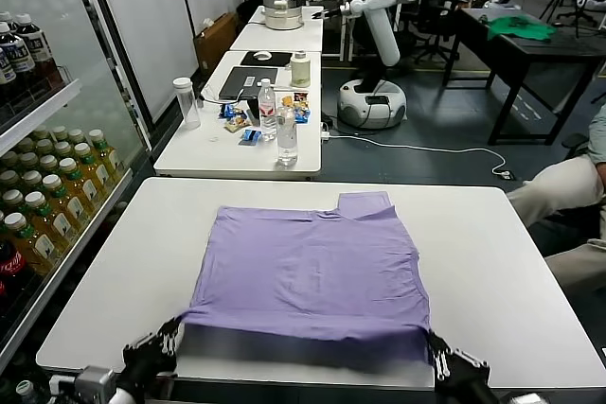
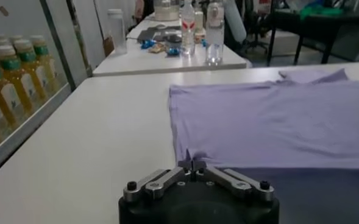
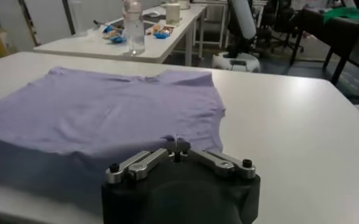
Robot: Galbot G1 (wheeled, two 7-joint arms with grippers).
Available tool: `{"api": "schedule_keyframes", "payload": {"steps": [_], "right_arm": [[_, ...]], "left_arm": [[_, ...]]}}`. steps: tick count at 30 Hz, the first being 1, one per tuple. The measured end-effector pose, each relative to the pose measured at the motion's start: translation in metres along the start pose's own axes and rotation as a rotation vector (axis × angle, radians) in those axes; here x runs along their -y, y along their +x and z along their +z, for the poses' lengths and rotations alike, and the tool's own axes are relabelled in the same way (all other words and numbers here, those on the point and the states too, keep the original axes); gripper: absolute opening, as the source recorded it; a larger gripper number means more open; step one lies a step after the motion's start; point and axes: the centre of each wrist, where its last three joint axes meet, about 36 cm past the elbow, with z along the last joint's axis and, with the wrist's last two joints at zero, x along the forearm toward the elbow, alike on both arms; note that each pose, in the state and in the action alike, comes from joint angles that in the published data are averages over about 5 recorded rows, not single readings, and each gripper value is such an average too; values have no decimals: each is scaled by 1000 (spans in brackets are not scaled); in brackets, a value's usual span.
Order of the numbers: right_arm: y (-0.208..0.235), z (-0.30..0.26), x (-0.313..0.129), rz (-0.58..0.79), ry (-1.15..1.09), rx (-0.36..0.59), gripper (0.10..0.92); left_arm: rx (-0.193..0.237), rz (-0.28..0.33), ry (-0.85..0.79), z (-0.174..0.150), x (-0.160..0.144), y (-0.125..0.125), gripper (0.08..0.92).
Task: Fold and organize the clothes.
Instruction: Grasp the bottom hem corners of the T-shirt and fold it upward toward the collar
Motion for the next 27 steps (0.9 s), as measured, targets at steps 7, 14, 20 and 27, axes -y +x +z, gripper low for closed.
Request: {"api": "schedule_keyframes", "payload": {"steps": [7,14,20,27], "right_arm": [[-33,-5,8,28,1,-11,110],[-59,-5,14,43,-6,-30,110],[-78,-1,15,48,-15,-52,141],[-108,-1,13,64,-30,-47,330]], "left_arm": [[33,40,19,-10,-14,-38,85],[46,69,27,-15,-26,-71,85],[48,82,25,-16,-33,-94,85],[47,72,10,-17,-36,-119,183]]}}
